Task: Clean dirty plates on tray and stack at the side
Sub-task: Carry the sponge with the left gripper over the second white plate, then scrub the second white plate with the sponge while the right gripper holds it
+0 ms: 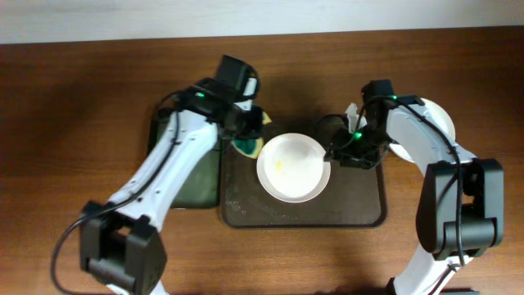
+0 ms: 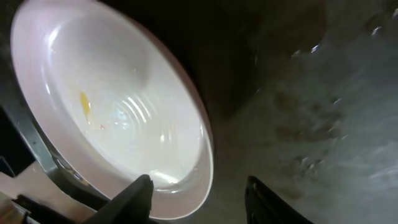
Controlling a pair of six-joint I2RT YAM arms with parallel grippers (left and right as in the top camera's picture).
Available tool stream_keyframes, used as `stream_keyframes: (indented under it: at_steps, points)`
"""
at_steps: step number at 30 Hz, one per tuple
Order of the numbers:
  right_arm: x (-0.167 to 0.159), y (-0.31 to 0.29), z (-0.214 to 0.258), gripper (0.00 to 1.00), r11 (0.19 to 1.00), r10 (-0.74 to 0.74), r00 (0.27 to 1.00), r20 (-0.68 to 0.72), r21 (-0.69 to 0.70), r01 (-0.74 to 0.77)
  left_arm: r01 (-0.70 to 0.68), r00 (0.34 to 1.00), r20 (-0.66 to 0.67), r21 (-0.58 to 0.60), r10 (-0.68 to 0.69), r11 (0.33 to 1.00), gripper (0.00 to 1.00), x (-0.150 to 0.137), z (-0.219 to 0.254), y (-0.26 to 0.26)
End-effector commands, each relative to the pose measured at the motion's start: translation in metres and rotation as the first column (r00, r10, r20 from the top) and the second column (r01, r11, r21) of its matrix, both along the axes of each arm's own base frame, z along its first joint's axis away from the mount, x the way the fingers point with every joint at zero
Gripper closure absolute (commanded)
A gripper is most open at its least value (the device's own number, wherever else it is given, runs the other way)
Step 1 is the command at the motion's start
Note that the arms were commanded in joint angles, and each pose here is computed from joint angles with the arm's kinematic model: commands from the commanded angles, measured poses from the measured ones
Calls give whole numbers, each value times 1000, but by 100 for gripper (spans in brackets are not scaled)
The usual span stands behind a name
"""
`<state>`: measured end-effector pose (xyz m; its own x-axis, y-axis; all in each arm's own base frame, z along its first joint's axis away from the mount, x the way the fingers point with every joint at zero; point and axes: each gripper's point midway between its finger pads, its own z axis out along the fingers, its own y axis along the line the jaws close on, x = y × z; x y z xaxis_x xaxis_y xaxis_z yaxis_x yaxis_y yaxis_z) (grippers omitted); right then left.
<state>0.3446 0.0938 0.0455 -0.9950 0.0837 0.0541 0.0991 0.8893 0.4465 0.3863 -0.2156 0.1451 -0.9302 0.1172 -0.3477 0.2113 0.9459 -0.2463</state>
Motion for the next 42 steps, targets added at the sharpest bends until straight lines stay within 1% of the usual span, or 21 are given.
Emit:
stream_keyframes:
  at_steps: [1,2,6,11,12,14,20,21,23,27,28,29,33,36,42]
  points:
    - [2,4,0,69,998,53,997,55,15,-54,32,998,-56,-24,-33,999,100,-5,-30,-34]
    - [2,4,-4,73,998,52,997,62,16,-53,52,996,-65,-34,-54,998,100,-8,-36,-43]
    - [-1,4,-19,73,998,53,996,78,16,-55,94,992,-80,-34,-96,995,100,-14,-51,-62]
    - [-2,4,-23,74,998,53,995,82,16,-55,111,990,-81,-25,-112,994,100,-15,-62,-71]
    - [-2,4,-23,80,998,53,995,82,16,-55,111,990,-86,-23,-113,994,100,-15,-66,-72]
    - [-2,4,-23,86,998,53,995,82,16,-55,111,989,-97,-18,-112,994,100,-15,-72,-72]
    - [-5,4,-29,87,998,52,995,84,16,-54,111,986,-124,-3,-110,994,100,-15,-88,-71]
    - [-5,4,-29,87,998,53,995,84,16,-54,111,986,-125,-3,-110,994,100,-15,-89,-71]
    - [-4,4,-29,83,998,53,995,87,16,-54,110,987,-122,-1,-109,994,100,-14,-91,-72]
    - [-4,4,-29,82,998,53,995,88,16,-54,102,989,-114,23,-98,995,100,-11,-93,-68]
    - [-4,4,-29,87,998,53,995,88,16,-55,102,988,-118,25,-98,994,100,-11,-96,-68]
    - [-4,4,-29,96,998,53,995,90,16,-55,103,987,-124,28,-98,994,100,-12,-98,-68]
    - [-1,7,-29,96,999,43,994,96,18,-45,109,983,-153,53,-100,993,100,-16,-114,-67]
    - [-2,11,-29,96,998,55,994,98,17,-57,105,983,-163,93,-89,990,100,-17,-123,-62]
    - [-6,24,-29,96,996,91,991,96,16,-93,89,989,-130,166,-68,982,100,-13,-126,-53]
